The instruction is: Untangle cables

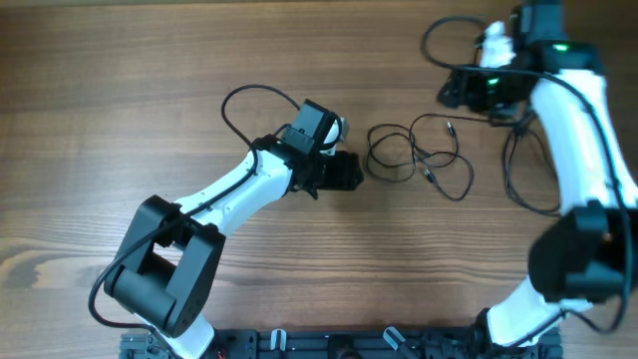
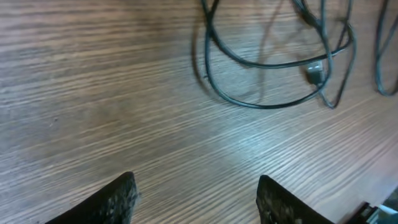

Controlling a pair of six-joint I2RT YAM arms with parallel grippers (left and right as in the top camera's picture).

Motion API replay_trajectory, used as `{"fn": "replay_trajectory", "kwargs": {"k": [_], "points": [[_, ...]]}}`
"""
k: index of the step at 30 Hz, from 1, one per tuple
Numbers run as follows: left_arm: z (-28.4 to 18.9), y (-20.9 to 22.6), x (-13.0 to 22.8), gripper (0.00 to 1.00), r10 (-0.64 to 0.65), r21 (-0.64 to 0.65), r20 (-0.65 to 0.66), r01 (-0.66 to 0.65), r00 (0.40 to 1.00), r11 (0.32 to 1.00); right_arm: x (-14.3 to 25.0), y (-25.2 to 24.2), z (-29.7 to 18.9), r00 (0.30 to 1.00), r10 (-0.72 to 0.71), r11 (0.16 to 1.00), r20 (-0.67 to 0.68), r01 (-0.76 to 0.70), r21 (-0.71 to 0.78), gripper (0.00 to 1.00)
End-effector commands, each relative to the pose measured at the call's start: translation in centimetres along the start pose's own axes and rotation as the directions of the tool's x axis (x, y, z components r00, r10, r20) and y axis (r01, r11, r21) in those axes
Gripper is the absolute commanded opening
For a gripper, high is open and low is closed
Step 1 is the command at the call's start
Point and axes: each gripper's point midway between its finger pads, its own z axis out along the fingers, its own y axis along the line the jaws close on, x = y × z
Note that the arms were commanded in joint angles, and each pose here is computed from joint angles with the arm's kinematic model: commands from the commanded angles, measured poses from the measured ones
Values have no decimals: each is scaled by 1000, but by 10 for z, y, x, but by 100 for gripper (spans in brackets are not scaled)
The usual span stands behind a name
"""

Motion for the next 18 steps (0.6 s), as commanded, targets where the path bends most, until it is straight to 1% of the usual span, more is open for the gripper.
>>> {"fn": "replay_trajectory", "kwargs": {"k": [1,2,3,5,9,10,12,13,16,18], "points": [[1,7,-1,63,-1,-38,6,1,1000,999,14,3,53,991,60,998,-120,-62,-11,62],[1,7,-1,63,-1,-38,5,1,1000,999,17,3,65,987,76,997,-143,-78,-6,62],[1,7,-1,63,-1,-38,6,1,1000,999,21,3,80,982,72,997,-172,-73,-2,59],[1,7,-1,63,-1,-38,6,1,1000,999,27,6,95,977,63,998,-204,-65,1,57],[1,7,-1,64,-1,-38,6,1,1000,999,28,14,115,979,37,999,-202,-38,-1,49],[1,7,-1,63,-2,-38,6,2,1000,999,30,10,121,978,74,997,-197,-69,35,47],[1,8,-1,63,-2,-39,4,2,1000,999,32,6,128,974,121,992,-194,-110,66,42],[1,8,0,64,-4,-41,1,4,1000,999,33,6,131,974,123,991,-188,-113,65,36],[1,9,1,64,-6,-43,-3,5,1000,999,34,4,133,974,127,991,-188,-115,73,33],[1,9,1,64,-6,-44,-4,6,1000,999,39,-1,135,969,154,986,-194,-138,94,31]]}}
